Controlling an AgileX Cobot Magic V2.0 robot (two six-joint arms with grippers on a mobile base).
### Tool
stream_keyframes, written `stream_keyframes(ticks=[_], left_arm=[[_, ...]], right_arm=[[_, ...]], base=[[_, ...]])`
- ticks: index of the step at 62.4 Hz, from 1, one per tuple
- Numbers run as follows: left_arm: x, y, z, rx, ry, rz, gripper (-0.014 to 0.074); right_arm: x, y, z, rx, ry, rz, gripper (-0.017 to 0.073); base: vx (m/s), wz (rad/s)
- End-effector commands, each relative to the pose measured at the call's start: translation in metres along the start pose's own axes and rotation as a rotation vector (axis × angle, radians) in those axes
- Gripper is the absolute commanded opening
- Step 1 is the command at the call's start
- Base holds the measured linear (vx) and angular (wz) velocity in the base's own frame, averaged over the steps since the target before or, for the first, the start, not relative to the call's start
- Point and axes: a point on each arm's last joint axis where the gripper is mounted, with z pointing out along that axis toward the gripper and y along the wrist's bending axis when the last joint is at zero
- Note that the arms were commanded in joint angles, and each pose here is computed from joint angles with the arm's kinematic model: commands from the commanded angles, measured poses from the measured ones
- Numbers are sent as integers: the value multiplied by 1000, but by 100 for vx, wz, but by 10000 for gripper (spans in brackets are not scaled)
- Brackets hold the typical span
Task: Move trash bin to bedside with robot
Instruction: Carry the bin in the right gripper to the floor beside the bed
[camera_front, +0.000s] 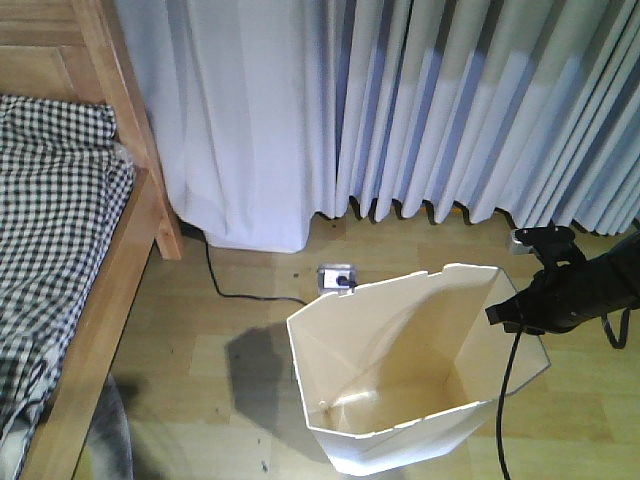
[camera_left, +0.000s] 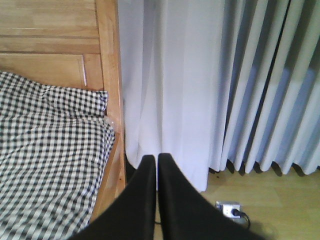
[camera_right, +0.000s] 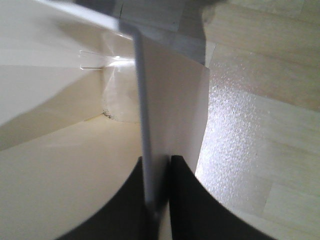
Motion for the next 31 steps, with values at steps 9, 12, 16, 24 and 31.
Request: stream_keyframes(ticks=[9,12,16,24,31], left_arm=[[2,0,2,6,-55,-12,-6],[2,0,2,6,-55,-12,-6],[2,0,2,6,-55,-12,-6],[2,0,2,6,-55,-12,-6],[2,0,2,6,-55,-12,-6]], right_arm=[[-15,8,-21,-56,-73,38,-7],[-15,8,-21,-56,-73,38,-7],[-15,8,-21,-56,-73,38,-7],[-15,8,-21,-57,-73,38,-7],[-15,8,-21,-56,-73,38,-7]], base=[[28,-4],[26,-3],[25,-3],[23,-1],[19,1]])
